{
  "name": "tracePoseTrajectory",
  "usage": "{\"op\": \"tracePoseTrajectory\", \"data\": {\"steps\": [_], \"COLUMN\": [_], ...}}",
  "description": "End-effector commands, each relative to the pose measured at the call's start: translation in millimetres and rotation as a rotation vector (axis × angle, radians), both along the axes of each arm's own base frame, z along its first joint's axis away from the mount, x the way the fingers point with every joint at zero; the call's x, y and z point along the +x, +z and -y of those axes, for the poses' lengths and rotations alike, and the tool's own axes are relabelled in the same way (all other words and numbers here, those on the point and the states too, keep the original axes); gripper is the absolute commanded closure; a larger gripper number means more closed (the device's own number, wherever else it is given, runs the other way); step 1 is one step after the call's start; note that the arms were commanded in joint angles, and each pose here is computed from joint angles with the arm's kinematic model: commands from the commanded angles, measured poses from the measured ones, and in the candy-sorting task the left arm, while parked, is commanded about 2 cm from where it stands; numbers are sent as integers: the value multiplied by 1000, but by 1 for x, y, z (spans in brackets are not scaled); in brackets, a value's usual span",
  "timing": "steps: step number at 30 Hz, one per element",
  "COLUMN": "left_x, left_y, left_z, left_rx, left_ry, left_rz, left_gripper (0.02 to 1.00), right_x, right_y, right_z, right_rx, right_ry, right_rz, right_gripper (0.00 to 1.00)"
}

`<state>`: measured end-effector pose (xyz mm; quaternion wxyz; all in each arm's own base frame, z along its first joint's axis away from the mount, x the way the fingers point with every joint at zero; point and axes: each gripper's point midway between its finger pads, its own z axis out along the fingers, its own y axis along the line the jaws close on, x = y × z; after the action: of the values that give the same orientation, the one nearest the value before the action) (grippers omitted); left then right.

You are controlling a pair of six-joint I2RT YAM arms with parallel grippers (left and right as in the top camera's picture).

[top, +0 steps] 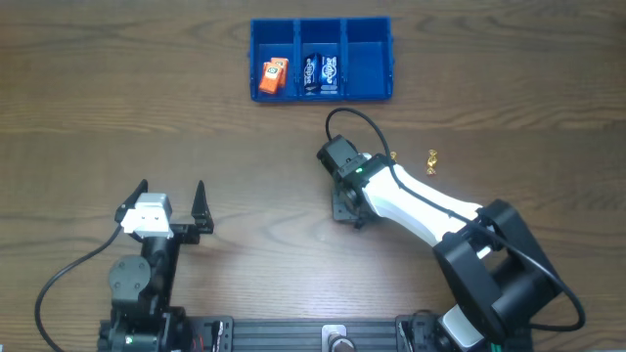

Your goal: Sort Candies Into Trays

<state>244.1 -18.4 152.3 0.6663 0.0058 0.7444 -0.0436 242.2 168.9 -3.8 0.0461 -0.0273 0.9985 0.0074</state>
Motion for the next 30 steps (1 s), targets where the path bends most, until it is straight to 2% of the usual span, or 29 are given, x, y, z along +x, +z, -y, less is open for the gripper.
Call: {"op": "tracePoseTrajectory", "data": {"steps": [1,3,8,14,18,23,27,30], "left_x": [-1,-1,-1,-1,-1,-1,-1,-1], "left_y": [-17,-17,-17,-17,-17,-17,-17,-17], "left_z": [-2,-2,-2,-2,-2,-2,-2,-2], "left_rx": [19,19,19,19,19,19,19,19], "left_ry": [7,8,8,8,8,8,8,8], "left_rz": [-51,-51,-51,-51,-51,-51,-51,-51], "left_gripper": [20,20,20,20,20,20,20,23], "right_x": [0,1,14,57,111,192,248,282], "right_y": [-5,-4,25,134,216,276,266,226], "right_z": [4,3,-5,9,28,42,37,34], "right_rx": [-13,-9,48,71,67,28,-21,-39], "right_ry": [-16,-23,-23,-44,-78,-63,-27,-29], "right_rz": [-3,1,89,404,623,768,767,705], "right_gripper": [844,965,965,965,965,965,967,965]}}
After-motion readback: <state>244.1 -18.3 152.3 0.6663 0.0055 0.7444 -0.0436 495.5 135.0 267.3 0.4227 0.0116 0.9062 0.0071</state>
